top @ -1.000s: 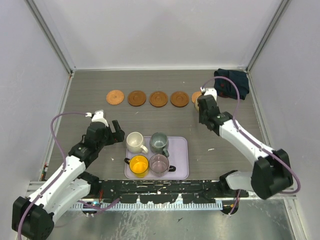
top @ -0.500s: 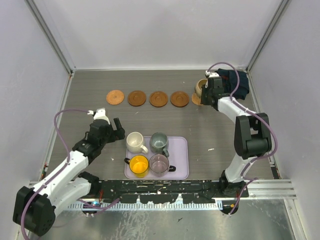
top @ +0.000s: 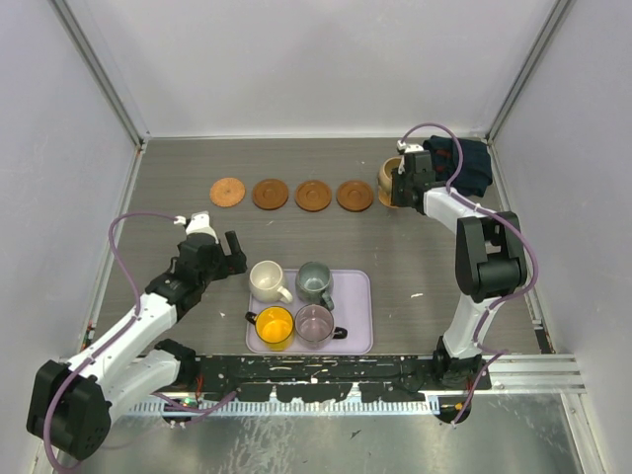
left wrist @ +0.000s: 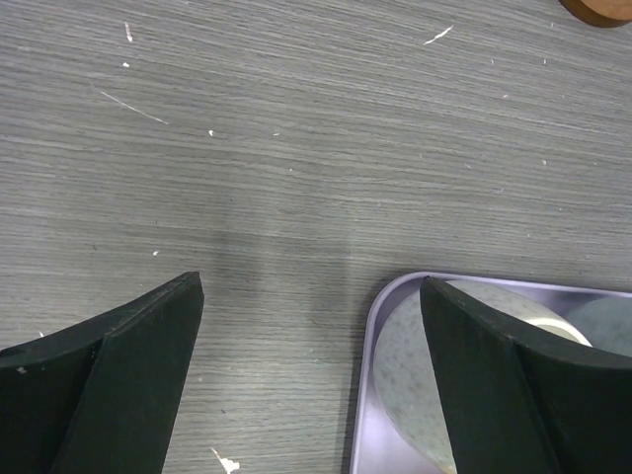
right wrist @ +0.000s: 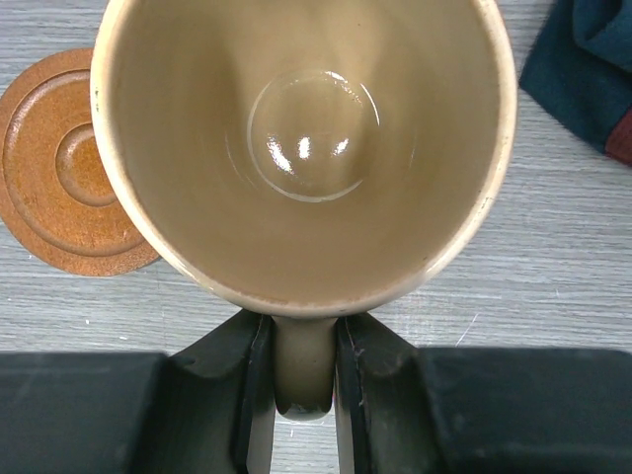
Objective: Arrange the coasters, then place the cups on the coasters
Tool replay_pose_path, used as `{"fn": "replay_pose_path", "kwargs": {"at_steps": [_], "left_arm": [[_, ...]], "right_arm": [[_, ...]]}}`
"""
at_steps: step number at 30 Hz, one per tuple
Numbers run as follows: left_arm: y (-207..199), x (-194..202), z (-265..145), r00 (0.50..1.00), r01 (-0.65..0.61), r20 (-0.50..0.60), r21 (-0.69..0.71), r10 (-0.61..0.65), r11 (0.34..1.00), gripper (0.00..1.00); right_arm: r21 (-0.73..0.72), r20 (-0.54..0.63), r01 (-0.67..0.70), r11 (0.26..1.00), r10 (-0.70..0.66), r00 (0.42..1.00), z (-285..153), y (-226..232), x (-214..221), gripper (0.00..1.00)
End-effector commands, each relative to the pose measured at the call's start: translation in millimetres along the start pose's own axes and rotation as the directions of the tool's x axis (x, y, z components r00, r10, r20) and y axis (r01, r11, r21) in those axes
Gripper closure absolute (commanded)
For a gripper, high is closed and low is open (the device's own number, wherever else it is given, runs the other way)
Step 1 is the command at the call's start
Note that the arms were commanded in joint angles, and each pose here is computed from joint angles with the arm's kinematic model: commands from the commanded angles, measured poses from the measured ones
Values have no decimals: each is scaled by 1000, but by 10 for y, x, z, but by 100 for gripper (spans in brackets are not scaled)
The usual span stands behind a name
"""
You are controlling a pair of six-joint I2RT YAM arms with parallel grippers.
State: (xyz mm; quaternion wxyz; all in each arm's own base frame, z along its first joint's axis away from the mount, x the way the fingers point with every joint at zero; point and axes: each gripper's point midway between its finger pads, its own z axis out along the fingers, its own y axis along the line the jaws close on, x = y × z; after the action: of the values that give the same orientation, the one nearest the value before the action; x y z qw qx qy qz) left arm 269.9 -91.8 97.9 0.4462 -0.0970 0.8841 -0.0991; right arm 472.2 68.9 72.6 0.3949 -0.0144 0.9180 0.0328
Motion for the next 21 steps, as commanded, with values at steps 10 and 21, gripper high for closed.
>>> {"fn": "replay_pose_path", "kwargs": {"at_steps": [10, 21], "left_arm": [[-122, -269, 10, 997, 0, 77, 26, -2, 1000, 7], [-123, -263, 14, 997, -1, 74, 26, -1, 1000, 7]], "right_arm": [[36, 195, 14, 999, -21, 980, -82, -37, -594, 99], [36, 186, 0, 999, -7, 982, -82, -44, -498, 99]]}}
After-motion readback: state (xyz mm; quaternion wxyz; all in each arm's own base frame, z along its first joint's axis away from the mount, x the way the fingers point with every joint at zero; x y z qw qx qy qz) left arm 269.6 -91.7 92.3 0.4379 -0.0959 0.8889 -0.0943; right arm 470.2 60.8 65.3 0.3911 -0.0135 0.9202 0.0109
